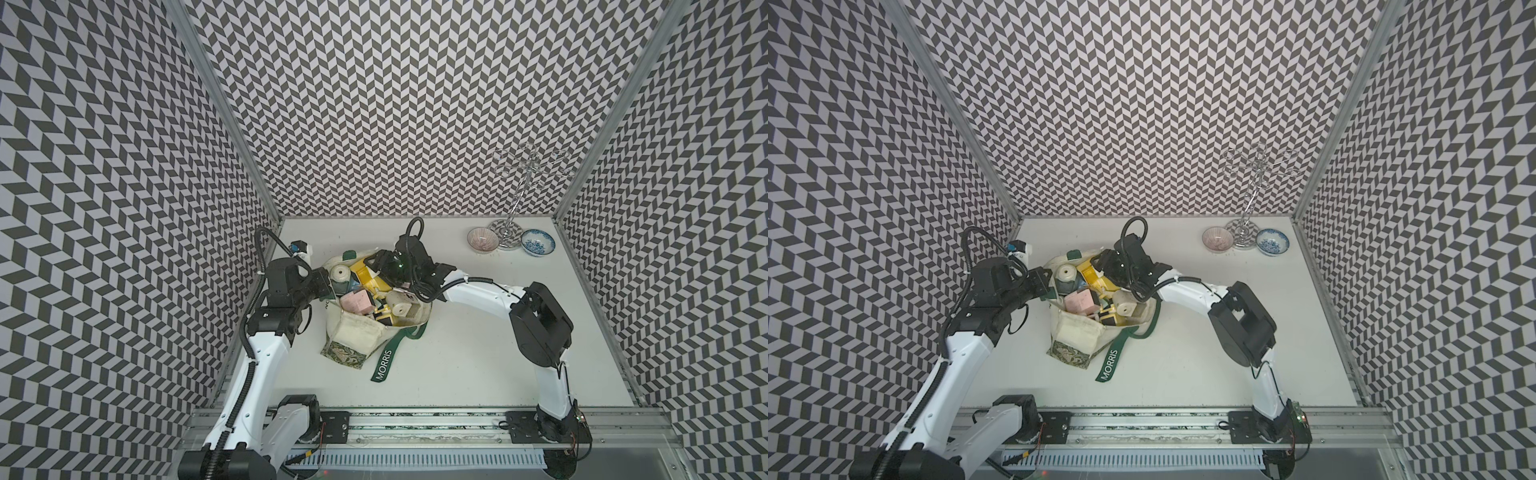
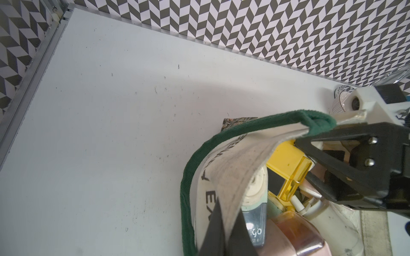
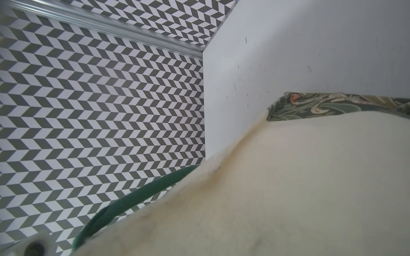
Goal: Take out the pencil sharpeners from the tote bags
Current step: Pick up the pencil sharpener from the canvas bag.
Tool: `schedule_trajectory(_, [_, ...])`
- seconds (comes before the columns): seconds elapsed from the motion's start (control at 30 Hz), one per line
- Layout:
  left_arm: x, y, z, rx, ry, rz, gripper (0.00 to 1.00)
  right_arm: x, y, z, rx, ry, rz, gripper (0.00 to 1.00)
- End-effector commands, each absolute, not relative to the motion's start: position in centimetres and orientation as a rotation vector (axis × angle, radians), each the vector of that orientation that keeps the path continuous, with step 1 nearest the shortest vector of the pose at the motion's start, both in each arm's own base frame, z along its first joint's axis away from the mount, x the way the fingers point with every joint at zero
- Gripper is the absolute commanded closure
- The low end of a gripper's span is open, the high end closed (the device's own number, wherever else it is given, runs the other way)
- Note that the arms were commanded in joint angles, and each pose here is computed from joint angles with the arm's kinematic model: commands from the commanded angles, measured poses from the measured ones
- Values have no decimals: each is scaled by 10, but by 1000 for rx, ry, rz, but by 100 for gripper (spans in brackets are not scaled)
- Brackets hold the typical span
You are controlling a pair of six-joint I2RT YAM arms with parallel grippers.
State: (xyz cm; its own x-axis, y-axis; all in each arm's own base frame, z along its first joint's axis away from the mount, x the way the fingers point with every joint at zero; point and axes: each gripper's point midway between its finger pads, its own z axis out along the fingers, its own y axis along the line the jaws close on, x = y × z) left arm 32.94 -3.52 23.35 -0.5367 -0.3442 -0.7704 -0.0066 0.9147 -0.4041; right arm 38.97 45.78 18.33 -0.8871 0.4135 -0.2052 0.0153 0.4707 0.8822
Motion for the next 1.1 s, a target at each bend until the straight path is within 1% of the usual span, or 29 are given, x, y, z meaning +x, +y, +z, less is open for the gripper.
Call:
schedule_trajectory(0.0, [331,-36,252,-219,2035,-429,100,394,467,186,261,2288,1431,47])
schedule_trajectory(0.17, [330,-35,252,-219,2033,-424,100,388,469,205,139,2248,1443,57])
schedule_trajectory(0.4, [330,-35,252,-221,2033,-420,100,379,462,231,-51,2177,1374,62])
schedule_trajectory(0.67, [330,-34,252,-223,2033,-415,100,367,446,244,-243,2097,1217,64])
schedule_trajectory(0.77, [330,-34,252,-225,2033,-414,100,365,437,249,-305,2055,1110,64])
schedule_trajectory(0.9, [330,-34,252,-226,2034,-413,100,356,426,270,-430,1939,1000,64])
schedule_trajectory(1.07, [331,-33,251,-231,2037,-405,100,347,406,306,-515,1776,882,66])
